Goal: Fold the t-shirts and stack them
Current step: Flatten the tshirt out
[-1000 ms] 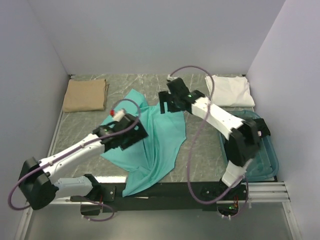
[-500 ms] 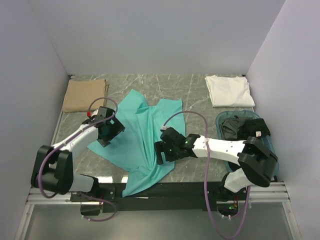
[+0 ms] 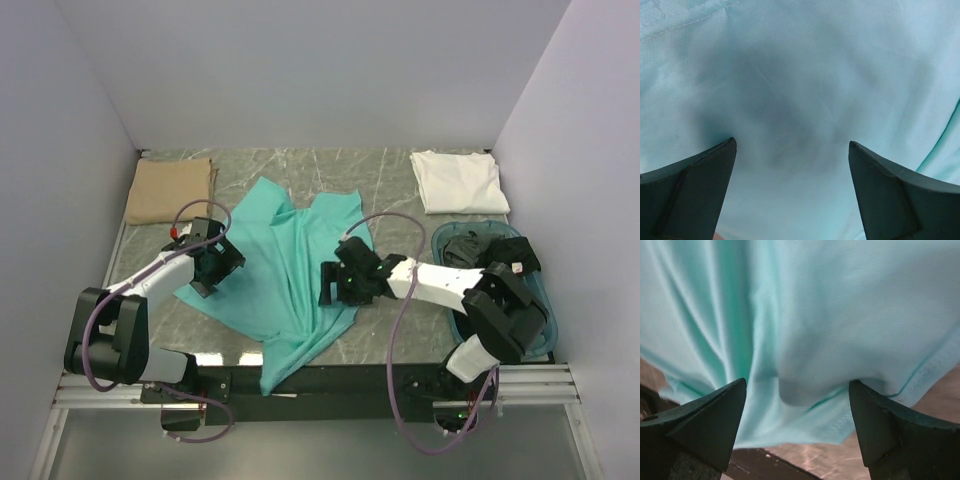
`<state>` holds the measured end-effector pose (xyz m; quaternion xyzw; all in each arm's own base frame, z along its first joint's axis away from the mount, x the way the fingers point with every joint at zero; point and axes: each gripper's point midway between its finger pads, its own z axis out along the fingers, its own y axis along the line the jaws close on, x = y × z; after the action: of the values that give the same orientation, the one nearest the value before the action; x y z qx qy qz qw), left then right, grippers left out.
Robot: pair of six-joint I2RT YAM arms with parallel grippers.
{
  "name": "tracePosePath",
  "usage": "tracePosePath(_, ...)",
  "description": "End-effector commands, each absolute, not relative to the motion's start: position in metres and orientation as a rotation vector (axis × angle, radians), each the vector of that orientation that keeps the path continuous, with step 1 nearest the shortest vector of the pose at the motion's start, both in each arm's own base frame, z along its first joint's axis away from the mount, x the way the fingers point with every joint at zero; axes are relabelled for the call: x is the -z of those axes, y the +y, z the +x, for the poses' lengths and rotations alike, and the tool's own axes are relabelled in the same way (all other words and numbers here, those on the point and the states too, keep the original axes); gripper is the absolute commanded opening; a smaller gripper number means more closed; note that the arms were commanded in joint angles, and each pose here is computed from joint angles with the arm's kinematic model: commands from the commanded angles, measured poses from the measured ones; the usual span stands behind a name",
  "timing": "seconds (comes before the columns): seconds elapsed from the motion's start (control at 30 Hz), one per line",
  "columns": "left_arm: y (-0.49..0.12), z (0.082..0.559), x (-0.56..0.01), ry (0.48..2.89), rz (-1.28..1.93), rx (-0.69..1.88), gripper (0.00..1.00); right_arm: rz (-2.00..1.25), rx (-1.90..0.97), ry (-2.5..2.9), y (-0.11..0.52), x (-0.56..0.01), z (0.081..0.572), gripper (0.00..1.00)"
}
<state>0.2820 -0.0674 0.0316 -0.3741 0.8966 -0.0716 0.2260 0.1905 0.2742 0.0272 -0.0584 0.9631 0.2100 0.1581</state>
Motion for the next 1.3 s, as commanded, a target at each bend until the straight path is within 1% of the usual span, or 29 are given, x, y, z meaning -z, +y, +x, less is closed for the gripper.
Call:
tracePosePath(0.0, -0.059, 0.282, -0.036, 2.444, -1.015, 0.167, 0.99, -0.051, -0.36, 2.8, 0.213, -0.004, 0.219, 0.9)
tracePosePath(0.07, -0.061, 0.283, -0.037, 2.443, -1.009, 0.177, 0.99, -0.003, -0.29, 2.797, 0.195, -0.003, 0.238, 0.9)
tracePosePath(0.1, -0.061, 0.284, -0.038, 2.439, -1.008, 0.18, 1.0, 0.031, -0.242, 2.778, 0.18, -0.009, 0.257, 0.9)
tracePosePath(0.17, -0.061, 0.286, -0.037, 2.439, -1.005, 0.181, 0.99, 0.05, -0.201, 2.78, 0.169, -0.008, 0.276, 0.9)
tracePosePath(0.2, -0.061, 0.287, -0.037, 2.439, -1.008, 0.18, 0.99, 0.044, -0.21, 2.756, 0.167, -0.016, 0.295, 0.9)
tracePosePath(0.27, -0.063, 0.288, -0.034, 2.447, -1.008, 0.186, 1.0, 0.129, -0.188, 2.764, 0.151, -0.016, 0.328, 0.9)
tracePosePath(0.33, -0.065, 0.29, -0.032, 2.456, -1.006, 0.191, 0.99, 0.151, -0.126, 2.759, 0.134, -0.015, 0.35, 0.9)
tracePosePath(0.37, -0.064, 0.289, -0.029, 2.46, -1.013, 0.178, 0.99, 0.152, -0.103, 2.757, 0.133, -0.014, 0.366, 0.9)
tracePosePath(0.47, -0.063, 0.292, -0.027, 2.462, -1.006, 0.169, 0.99, 0.14, -0.082, 2.774, 0.126, -0.008, 0.39, 0.91)
tracePosePath(0.57, -0.068, 0.297, -0.028, 2.468, -0.997, 0.201, 0.99, 0.176, -0.112, 2.757, 0.123, -0.019, 0.427, 0.91)
tracePosePath(0.73, -0.079, 0.312, -0.037, 2.449, -0.976, 0.282, 0.99, 0.121, -0.114, 2.722, 0.123, -0.025, 0.462, 0.9)
tracePosePath(0.83, -0.082, 0.322, -0.045, 2.43, -0.967, 0.308, 0.99, 0.073, -0.101, 2.675, 0.123, -0.039, 0.48, 0.91)
tracePosePath(0.87, -0.082, 0.323, -0.048, 2.429, -0.967, 0.305, 0.99, 0.065, -0.101, 2.648, 0.124, -0.053, 0.488, 0.91)
tracePosePath(0.93, -0.081, 0.332, -0.063, 2.409, -0.962, 0.296, 0.99, 0.051, -0.073, 2.623, 0.12, -0.069, 0.493, 0.91)
tracePosePath(1.0, -0.073, 0.338, -0.079, 2.355, -0.987, 0.258, 0.99, 0.027, -0.078, 2.564, 0.123, -0.099, 0.495, 0.91)
tracePosePath(1.03, -0.069, 0.334, -0.088, 2.337, -1.001, 0.242, 0.99, 0.022, -0.081, 2.515, 0.124, -0.123, 0.493, 0.91)
tracePosePath(1.1, -0.056, 0.33, -0.098, 2.281, -1.049, 0.181, 0.99, 0.017, -0.083, 2.484, 0.125, -0.134, 0.482, 0.91)
tracePosePath(1.13, -0.05, 0.326, -0.107, 2.241, -1.069, 0.166, 0.99, 0.009, -0.106, 2.424, 0.131, -0.161, 0.473, 0.91)
tracePosePath(1.2, -0.032, 0.306, -0.103, 2.219, -1.14, 0.06, 0.99, 0.049, -0.107, 2.408, 0.13, -0.159, 0.452, 0.91)
tracePosePath(1.23, -0.027, 0.299, -0.106, 2.198, -1.163, 0.047, 0.99, 0.056, -0.12, 2.4, 0.13, -0.161, 0.429, 0.91)
tracePosePath(1.27, -0.017, 0.282, -0.093, 2.221, -1.204, -0.011, 1.0, 0.096, -0.158, 2.366, 0.134, -0.166, 0.422, 0.91)
